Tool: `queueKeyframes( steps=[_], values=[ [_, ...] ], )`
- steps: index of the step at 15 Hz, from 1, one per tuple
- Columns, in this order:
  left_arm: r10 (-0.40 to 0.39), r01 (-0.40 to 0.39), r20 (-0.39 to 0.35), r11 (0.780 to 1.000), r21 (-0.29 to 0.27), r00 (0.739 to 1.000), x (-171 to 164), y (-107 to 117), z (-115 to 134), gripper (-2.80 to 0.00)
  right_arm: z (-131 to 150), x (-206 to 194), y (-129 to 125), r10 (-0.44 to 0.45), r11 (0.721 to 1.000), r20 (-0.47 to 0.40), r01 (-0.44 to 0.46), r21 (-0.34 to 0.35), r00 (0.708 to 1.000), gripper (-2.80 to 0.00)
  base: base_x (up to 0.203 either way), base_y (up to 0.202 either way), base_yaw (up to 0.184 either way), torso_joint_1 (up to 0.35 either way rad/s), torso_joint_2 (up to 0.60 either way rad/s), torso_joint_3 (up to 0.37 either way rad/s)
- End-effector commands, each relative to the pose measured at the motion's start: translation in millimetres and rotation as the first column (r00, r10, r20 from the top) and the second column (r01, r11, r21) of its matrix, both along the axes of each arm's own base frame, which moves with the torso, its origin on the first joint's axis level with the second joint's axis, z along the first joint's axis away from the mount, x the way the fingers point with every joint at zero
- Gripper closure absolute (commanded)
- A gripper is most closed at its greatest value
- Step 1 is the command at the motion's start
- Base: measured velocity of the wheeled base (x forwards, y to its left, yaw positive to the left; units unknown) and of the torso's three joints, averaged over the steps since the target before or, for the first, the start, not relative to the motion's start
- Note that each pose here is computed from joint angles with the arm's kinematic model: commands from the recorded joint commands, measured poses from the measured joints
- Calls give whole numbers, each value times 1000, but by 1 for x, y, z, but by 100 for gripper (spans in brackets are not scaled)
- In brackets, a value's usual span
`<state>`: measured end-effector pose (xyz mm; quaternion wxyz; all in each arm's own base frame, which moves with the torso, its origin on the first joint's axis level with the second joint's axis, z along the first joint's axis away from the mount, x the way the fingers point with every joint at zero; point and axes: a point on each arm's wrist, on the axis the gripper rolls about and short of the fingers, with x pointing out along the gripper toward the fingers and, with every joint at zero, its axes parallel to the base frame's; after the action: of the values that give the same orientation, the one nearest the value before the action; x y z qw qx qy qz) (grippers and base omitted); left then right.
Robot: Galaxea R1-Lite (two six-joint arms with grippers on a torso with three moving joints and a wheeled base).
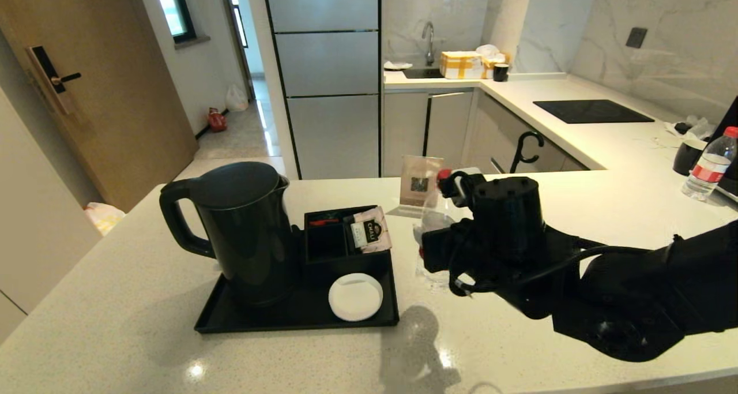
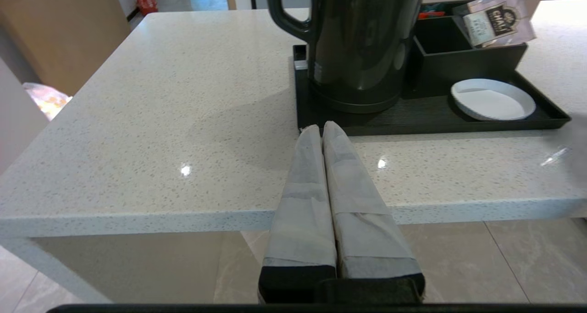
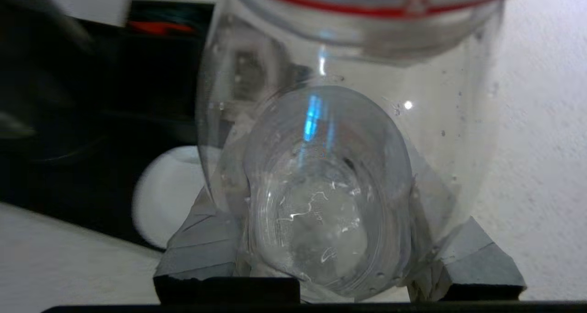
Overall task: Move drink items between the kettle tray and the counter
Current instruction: Return the bottled water to its original position
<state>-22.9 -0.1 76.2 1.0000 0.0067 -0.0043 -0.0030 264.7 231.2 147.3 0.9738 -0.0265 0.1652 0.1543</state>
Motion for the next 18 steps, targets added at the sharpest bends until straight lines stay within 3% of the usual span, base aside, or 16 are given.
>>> queueKeyframes(
  steps=[1, 3, 6, 12, 18],
  values=[
    [0, 0, -1, 1000, 0, 1000, 0, 0, 0, 0, 16, -13, 12, 29, 999, 45, -30, 29, 999, 0, 0, 0, 0, 0, 0, 0],
    [0, 0, -1, 1000, 0, 1000, 0, 0, 0, 0, 13, -20, 39, 97, 995, 56, -98, 22, 994, 0, 0, 0, 0, 0, 0, 0],
    [0, 0, -1, 1000, 0, 1000, 0, 0, 0, 0, 4, -13, 63, 126, 992, 61, -127, 25, 990, 0, 0, 0, 0, 0, 0, 0],
    [0, 0, -1, 1000, 0, 1000, 0, 0, 0, 0, -50, 2, 111, 159, 986, 78, -162, 31, 984, 0, 0, 0, 0, 0, 0, 0],
    [0, 0, -1, 1000, 0, 1000, 0, 0, 0, 0, -68, 6, 120, 164, 986, 64, -166, 17, 984, 0, 0, 0, 0, 0, 0, 0]
  ],
)
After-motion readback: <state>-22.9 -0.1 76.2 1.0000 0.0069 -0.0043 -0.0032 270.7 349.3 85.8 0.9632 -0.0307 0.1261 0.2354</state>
